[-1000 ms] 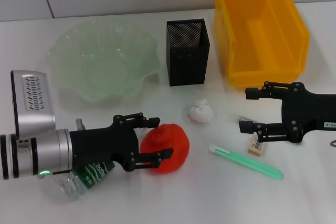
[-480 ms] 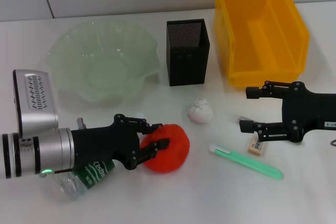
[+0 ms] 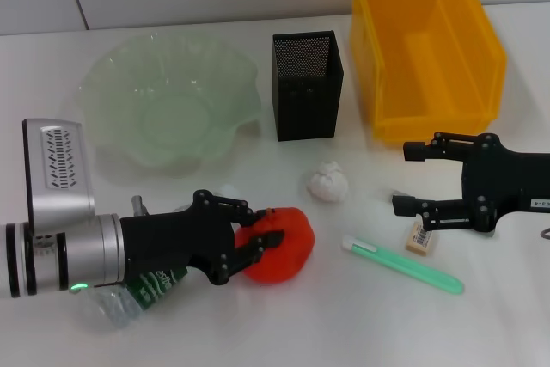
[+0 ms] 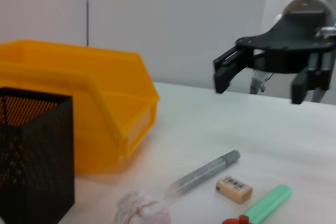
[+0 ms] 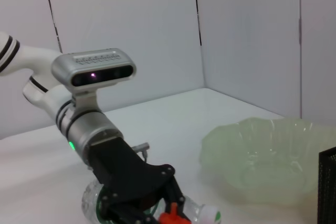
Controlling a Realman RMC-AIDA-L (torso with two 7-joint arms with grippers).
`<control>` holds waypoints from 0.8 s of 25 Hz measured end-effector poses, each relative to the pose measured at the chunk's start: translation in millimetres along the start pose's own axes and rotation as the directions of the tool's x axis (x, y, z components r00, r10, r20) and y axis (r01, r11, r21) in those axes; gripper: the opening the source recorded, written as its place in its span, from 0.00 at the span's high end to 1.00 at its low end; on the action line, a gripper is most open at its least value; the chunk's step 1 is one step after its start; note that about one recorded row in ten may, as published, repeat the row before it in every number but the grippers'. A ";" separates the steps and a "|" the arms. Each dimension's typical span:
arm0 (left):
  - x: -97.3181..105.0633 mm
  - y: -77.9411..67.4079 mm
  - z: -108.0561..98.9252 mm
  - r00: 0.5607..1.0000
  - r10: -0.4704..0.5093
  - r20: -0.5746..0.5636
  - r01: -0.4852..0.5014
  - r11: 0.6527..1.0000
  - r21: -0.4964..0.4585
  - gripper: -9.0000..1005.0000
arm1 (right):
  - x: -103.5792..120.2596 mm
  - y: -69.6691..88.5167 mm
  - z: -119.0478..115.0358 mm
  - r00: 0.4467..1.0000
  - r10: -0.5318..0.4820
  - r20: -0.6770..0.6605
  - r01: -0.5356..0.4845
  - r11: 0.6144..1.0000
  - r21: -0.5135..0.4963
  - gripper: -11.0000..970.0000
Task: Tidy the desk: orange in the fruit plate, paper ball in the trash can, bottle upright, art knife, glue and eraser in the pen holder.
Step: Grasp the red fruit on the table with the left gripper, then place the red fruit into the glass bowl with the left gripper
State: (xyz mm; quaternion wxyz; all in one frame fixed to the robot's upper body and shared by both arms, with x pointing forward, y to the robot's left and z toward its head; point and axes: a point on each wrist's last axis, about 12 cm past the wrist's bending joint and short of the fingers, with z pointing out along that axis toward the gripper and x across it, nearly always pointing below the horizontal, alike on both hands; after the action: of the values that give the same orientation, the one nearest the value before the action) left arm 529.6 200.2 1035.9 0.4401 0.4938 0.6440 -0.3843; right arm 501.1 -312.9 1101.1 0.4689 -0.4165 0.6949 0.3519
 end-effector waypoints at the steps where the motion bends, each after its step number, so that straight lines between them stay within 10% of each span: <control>1: -0.9 -1.1 -0.1 1.000 0.003 0.009 -0.004 1.000 0.009 0.76 | 0.3 -0.4 0.1 1.000 -0.001 -0.001 0.001 1.000 0.004 0.17; 10: -18.5 -2.1 -9.2 0.988 0.017 0.152 -0.023 0.999 0.037 0.76 | 1.0 -1.6 0.9 1.000 0.001 -0.005 -0.001 1.000 0.013 0.17; 20: -45.6 24.8 -39.3 0.914 0.098 0.394 -0.010 0.975 -0.220 0.76 | 1.4 -2.3 4.4 1.000 0.005 -0.004 -0.005 1.000 0.005 0.17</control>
State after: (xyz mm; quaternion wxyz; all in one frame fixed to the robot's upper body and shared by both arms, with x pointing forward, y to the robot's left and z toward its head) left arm 552.0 228.6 1090.0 0.6241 0.3717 0.5633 -0.3938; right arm 504.5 -310.3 1098.1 0.4677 -0.4140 0.6978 0.3506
